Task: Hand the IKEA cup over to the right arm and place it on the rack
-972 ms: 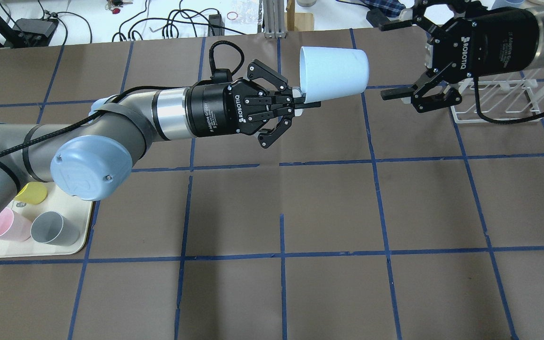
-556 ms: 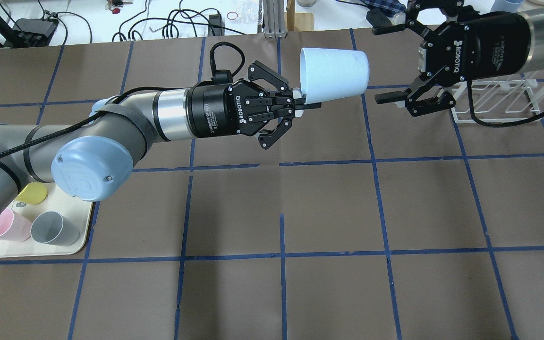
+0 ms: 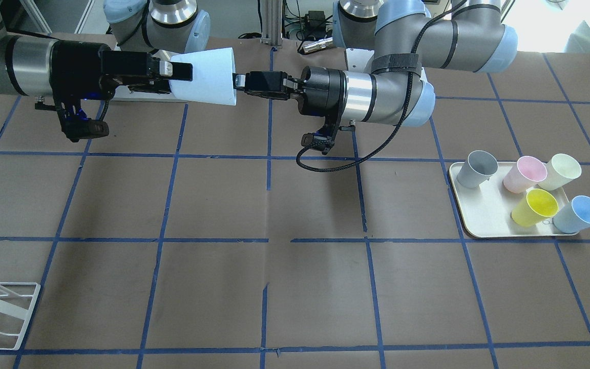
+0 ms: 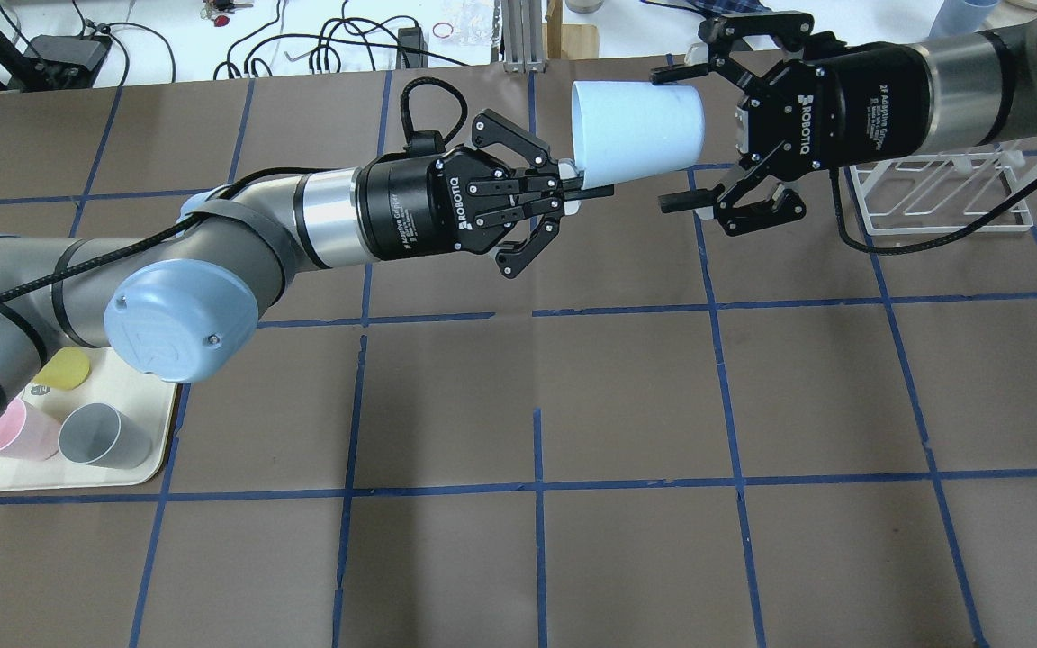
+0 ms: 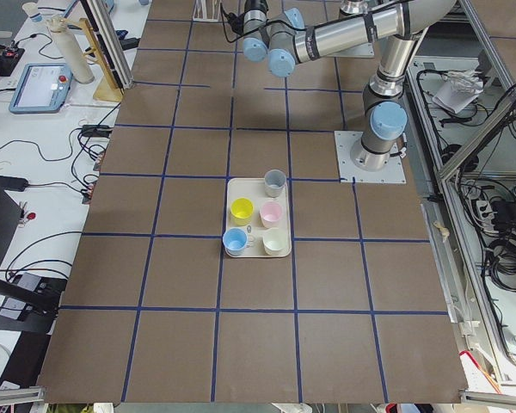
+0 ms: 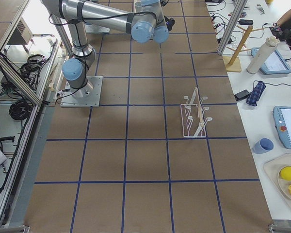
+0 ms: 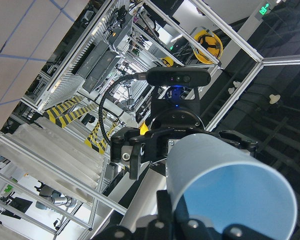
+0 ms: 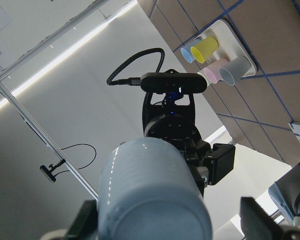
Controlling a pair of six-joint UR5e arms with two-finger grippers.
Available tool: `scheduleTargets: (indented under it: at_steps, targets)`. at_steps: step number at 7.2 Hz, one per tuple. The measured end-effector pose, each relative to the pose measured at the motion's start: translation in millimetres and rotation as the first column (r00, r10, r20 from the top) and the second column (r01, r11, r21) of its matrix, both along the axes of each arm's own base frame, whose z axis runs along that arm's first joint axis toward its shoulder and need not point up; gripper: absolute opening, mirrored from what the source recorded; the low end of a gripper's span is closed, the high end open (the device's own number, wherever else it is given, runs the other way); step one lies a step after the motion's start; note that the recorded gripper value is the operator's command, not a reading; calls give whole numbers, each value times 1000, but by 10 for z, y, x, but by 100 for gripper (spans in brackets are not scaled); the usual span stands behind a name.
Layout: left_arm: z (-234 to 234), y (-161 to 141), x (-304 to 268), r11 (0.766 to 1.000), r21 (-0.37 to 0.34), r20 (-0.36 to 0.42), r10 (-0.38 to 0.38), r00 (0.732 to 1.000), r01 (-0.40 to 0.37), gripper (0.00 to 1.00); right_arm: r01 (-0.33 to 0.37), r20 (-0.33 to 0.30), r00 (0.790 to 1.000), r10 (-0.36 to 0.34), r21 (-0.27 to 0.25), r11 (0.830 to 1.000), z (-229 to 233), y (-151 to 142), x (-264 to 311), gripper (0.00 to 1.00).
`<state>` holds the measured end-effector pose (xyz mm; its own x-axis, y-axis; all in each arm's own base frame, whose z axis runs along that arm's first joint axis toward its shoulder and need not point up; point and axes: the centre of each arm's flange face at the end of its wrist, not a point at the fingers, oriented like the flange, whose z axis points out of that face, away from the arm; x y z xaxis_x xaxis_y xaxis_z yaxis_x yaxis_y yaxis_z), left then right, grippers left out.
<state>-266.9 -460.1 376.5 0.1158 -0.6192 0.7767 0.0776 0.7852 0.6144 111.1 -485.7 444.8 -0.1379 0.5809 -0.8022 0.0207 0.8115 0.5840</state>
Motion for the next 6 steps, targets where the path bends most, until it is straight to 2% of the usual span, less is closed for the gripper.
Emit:
scheduleTargets:
  at_steps: [2, 3, 4, 5, 6]
  targets:
    - [-21, -12, -5, 1000, 2, 0, 0, 1000, 0, 0, -2, 1, 1000, 2, 1, 1000, 0, -11, 31, 100]
    - [-22, -13, -5, 1000, 3, 0, 0, 1000, 0, 0, -2, 0, 1000, 2, -1, 1000, -2, -18, 30, 95]
    - [-24, -14, -6, 1000, 4, 0, 0, 1000, 0, 0, -2, 0, 1000, 2, -4, 1000, 1, -25, 27, 88]
    - [-24, -13, -8, 1000, 5, 0, -1, 1000, 1, 0, 0, 0, 1000, 0, -6, 1000, 5, -33, 24, 74]
    - [-24, -13, -9, 1000, 4, 0, -1, 1000, 1, 0, 8, 2, 1000, -8, -6, 1000, 15, -46, 20, 69]
